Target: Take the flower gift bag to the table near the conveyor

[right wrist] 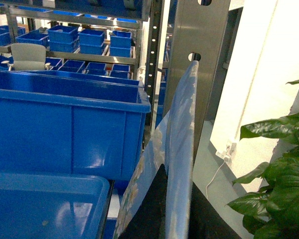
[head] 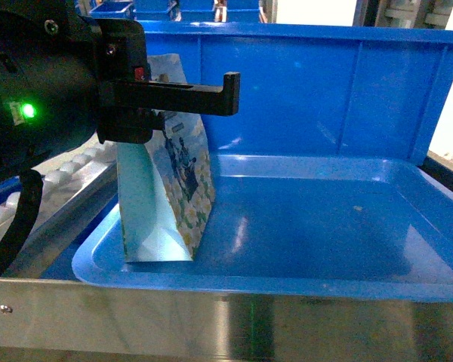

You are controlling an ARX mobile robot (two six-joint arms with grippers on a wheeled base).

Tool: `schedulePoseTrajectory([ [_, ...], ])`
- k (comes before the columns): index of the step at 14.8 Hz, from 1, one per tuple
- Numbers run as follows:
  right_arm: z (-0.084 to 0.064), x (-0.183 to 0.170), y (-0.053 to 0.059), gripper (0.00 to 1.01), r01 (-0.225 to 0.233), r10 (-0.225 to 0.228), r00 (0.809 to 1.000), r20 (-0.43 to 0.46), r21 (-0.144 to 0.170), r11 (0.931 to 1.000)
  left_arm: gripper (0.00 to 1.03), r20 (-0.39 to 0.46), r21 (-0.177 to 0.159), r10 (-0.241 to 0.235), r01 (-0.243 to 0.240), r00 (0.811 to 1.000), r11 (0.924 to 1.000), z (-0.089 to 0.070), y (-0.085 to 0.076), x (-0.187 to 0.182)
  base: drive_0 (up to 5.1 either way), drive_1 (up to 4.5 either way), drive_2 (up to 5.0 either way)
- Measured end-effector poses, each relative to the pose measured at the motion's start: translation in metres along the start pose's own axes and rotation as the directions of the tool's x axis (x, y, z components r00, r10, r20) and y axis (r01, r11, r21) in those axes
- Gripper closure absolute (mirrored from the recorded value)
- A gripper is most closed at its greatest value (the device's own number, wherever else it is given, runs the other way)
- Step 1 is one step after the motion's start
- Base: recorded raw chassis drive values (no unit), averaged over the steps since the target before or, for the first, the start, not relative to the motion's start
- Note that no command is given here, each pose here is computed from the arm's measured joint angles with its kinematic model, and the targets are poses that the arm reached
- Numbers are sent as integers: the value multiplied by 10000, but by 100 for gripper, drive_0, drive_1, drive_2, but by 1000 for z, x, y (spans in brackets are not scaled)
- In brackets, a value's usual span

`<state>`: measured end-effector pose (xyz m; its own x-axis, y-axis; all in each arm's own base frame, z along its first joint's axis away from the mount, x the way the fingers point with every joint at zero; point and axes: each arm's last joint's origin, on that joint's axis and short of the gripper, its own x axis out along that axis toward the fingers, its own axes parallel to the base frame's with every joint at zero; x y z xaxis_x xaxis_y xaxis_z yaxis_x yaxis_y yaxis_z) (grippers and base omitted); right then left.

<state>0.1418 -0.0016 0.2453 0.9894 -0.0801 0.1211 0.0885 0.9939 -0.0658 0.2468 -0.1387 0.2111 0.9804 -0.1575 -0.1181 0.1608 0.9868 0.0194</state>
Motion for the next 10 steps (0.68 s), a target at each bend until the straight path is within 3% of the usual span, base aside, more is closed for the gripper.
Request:
schedulePoseTrajectory([
  [4, 0, 0, 0, 98, 0, 0, 10000, 0, 0, 10000, 101, 558, 24, 181, -182, 9983, 9998, 7, 2, -4, 0, 0, 0],
  [8, 0, 0, 0, 98, -4, 4, 10000, -7, -1, 10000, 101, 1833, 231, 676, -730, 9807, 9971, 31, 14, -13, 0, 0, 0],
  [10, 0, 0, 0, 98, 4, -4, 10000, 0, 0, 10000, 101, 2698, 107, 977, -1044, 9580, 9945, 53, 24, -28, 0, 0, 0],
])
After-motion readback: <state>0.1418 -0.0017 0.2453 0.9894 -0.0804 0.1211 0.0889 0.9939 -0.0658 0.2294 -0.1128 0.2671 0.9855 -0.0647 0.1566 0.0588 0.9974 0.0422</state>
